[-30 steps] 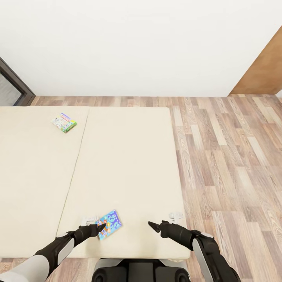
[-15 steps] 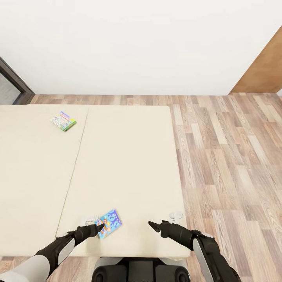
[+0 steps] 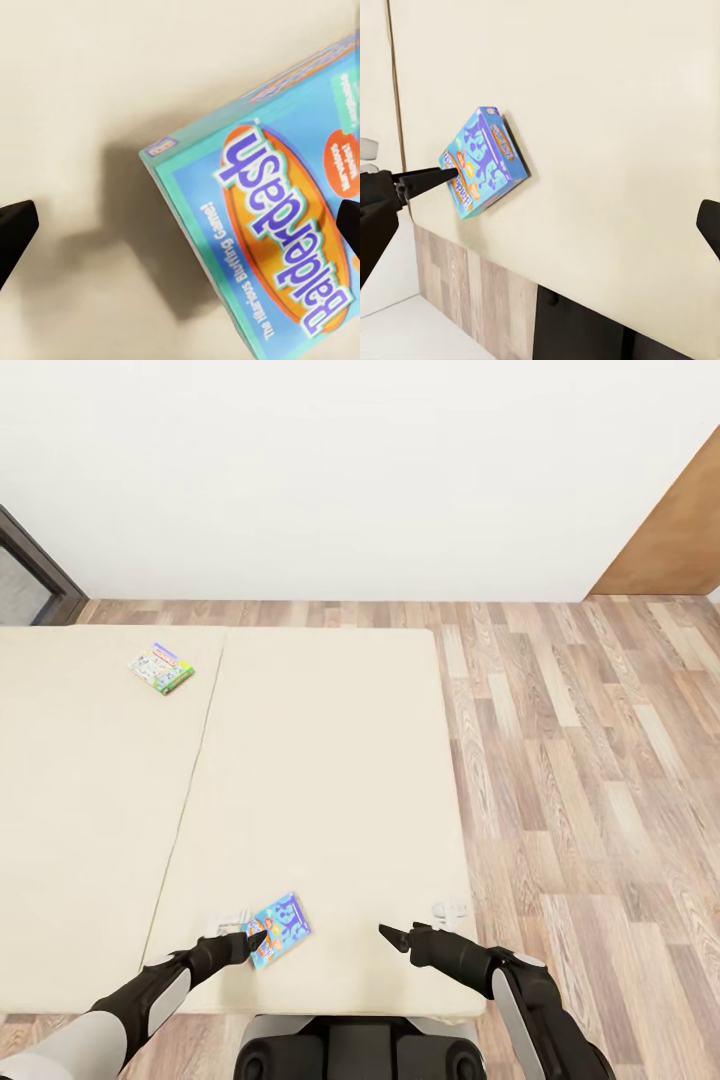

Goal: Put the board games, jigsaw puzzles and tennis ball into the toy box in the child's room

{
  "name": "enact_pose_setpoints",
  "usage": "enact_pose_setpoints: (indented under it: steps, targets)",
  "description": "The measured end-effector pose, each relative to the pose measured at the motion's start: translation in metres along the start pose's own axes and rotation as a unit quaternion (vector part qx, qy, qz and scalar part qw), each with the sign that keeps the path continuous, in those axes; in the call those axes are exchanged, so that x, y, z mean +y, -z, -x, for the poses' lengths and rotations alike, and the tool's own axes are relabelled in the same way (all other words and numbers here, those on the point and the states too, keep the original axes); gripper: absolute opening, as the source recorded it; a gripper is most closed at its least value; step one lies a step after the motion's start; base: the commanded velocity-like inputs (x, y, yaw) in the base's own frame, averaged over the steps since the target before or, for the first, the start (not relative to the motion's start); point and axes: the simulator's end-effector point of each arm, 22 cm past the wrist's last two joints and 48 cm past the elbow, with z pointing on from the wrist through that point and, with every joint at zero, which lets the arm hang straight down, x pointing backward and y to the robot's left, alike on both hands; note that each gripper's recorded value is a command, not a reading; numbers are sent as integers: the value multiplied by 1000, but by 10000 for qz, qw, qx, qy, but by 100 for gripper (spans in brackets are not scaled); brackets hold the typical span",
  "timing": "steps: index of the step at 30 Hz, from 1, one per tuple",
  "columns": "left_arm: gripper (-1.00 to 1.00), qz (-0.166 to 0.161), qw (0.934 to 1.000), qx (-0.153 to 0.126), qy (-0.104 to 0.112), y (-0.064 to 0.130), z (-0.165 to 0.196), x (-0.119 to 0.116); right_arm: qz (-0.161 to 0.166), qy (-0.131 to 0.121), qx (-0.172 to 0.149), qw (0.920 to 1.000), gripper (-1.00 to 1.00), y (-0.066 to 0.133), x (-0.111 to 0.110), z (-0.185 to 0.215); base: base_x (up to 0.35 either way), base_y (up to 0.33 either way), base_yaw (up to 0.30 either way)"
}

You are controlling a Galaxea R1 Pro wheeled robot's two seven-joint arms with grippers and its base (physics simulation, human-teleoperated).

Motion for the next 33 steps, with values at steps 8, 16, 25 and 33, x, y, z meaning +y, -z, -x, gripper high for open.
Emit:
enact_pose_setpoints:
  steps: [8, 16, 25, 33]
  targets:
    - [100, -64, 10000, -24, -15, 0, 1, -3, -9, 0, -1, 10000, 100, 0, -1, 0, 0, 0, 0]
    - [100, -85, 10000, -27, -18, 0, 1, -4, -12, -3, -4, 10000, 100, 0, -1, 0, 0, -114, 0]
    - [100, -86, 10000, -29, -17, 0, 1, -4, -12, -4, -4, 10000, 100, 0, -1, 0, 0, -37, 0]
    - [100, -91, 10000, -32, -16, 0, 1, -5, -14, -1, -3, 10000, 100, 1, -1, 0, 0, -5, 0]
